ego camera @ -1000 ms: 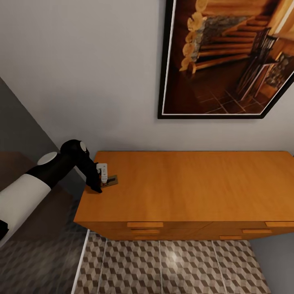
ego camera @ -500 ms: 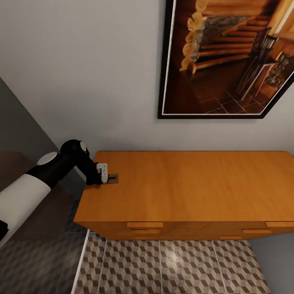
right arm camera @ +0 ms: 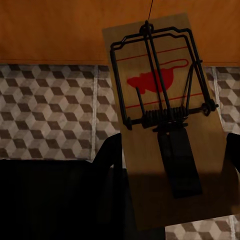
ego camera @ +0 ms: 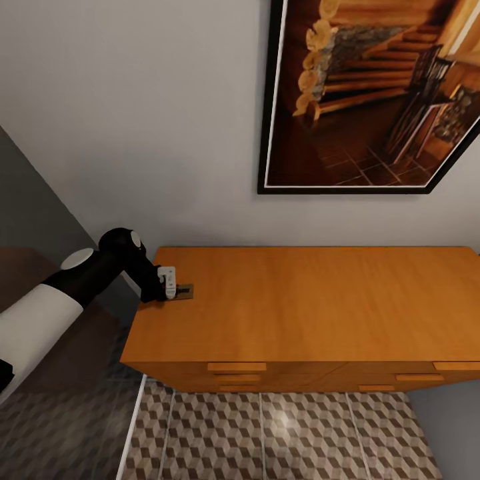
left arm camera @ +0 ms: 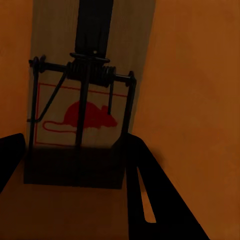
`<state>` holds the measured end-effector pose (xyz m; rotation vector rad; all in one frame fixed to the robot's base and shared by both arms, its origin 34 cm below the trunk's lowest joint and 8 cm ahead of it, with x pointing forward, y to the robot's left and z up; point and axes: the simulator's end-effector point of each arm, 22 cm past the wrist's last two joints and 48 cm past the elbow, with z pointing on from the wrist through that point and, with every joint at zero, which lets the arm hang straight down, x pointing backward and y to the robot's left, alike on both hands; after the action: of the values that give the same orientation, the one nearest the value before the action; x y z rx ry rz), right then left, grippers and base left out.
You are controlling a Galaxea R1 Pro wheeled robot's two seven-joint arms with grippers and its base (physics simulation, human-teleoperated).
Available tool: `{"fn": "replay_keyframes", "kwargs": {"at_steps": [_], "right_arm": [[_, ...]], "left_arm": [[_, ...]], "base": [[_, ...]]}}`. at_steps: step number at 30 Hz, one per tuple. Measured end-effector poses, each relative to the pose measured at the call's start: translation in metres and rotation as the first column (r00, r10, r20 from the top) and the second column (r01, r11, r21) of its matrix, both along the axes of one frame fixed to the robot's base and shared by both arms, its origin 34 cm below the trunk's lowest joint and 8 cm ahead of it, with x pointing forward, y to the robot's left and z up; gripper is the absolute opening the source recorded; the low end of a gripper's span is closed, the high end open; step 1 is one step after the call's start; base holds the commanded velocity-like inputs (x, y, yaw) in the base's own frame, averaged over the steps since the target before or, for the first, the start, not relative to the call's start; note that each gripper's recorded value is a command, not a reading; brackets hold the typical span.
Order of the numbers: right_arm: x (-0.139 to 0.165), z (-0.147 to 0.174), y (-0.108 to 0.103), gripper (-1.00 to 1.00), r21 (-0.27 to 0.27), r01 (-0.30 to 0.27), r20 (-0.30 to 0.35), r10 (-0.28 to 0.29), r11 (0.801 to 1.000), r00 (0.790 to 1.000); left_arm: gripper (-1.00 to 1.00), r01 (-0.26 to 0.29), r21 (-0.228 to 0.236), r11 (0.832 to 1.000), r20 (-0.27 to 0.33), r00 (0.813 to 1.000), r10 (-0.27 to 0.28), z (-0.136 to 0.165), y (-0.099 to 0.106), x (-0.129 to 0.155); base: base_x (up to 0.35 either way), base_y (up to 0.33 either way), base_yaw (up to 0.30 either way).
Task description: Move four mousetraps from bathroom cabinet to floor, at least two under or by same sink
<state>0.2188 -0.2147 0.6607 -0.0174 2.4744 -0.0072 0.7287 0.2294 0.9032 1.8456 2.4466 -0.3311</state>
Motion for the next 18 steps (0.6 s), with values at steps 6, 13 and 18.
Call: {"fn": "replay_keyframes", "kwargs": {"at_steps": [6, 13, 18], "right_arm": [[0.0, 0.0, 0.0, -1.0, 0.0, 0.0, 0.0, 0.0, 1.0, 1.0], [0.0, 0.0, 0.0, -1.0, 0.0, 0.0, 0.0, 0.0, 1.0, 1.0], [0.0001, -0.0001, 0.0, -1.0, 0.0, 0.0, -0.001, 0.0, 1.0, 1.0]], "left_arm": [[-1.0, 0.0, 0.0, 1.0, 0.0, 1.0, 0.0, 0.0, 0.0, 0.0], [-1.0, -0.002, -0.002, 1.0, -0.001, 1.0, 0.002, 0.0001, -0.0001, -0.0001], [-1.0, 0.005, -0.006, 1.0, 0.004, 1.0, -0.005, -0.0001, -0.0026, -0.0017]], "base": [[0.0, 0.0, 0.0], [0.0, 0.0, 0.0], [0.0, 0.0, 0.0]]}}
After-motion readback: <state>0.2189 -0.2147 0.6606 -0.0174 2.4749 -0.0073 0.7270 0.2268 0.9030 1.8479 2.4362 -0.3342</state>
